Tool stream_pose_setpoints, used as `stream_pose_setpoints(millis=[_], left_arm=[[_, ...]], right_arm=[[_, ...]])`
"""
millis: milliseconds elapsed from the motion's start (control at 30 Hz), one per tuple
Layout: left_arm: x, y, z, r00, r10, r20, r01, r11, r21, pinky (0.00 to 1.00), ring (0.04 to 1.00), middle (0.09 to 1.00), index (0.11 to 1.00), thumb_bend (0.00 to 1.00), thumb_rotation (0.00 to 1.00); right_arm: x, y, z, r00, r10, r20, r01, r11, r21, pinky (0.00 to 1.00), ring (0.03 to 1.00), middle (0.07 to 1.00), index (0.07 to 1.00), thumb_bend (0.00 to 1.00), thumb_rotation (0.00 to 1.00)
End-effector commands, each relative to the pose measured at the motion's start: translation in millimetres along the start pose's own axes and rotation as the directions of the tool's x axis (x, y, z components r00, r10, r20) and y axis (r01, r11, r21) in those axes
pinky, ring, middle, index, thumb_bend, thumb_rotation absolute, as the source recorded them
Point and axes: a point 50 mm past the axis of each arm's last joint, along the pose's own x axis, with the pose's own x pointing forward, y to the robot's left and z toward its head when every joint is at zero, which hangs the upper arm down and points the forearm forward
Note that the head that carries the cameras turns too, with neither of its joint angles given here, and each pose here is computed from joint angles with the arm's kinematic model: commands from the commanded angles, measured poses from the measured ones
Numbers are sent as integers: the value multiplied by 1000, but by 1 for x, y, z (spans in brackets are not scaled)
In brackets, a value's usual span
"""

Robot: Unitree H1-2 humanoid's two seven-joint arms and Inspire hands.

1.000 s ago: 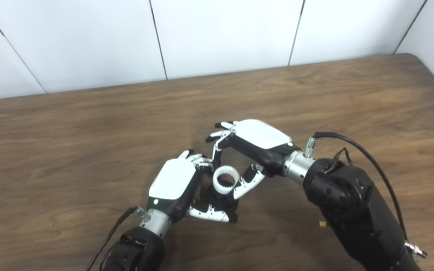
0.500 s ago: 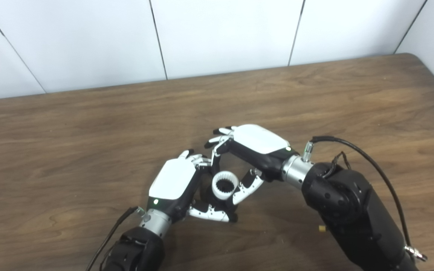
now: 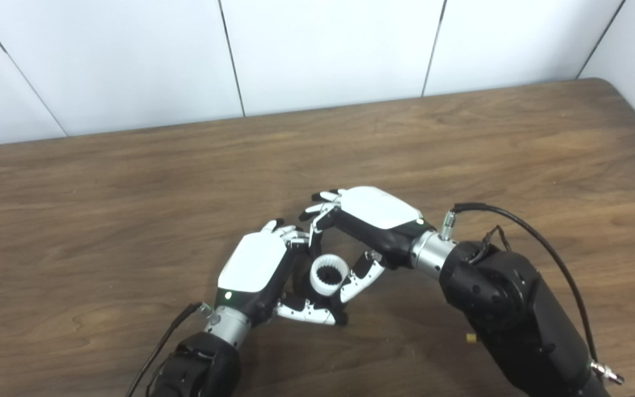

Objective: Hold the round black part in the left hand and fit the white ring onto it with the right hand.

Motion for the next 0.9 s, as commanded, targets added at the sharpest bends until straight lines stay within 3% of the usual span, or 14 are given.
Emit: stream_pose_setpoints(millis=[0,867], left_arm=[[1,5,3,1000,13,7,-13,1000,17,958,856,763,484,523,53],[1,6,5,1000,12,13,-12,1000,8,956,858,765,483,523,53]], right_arm=[[0,-8,5,998,-49,28,49,998,-27,1000,965,862,483,524,132],[5,-3,8,998,-56,38,57,998,-26,1000,961,861,483,525,134]])
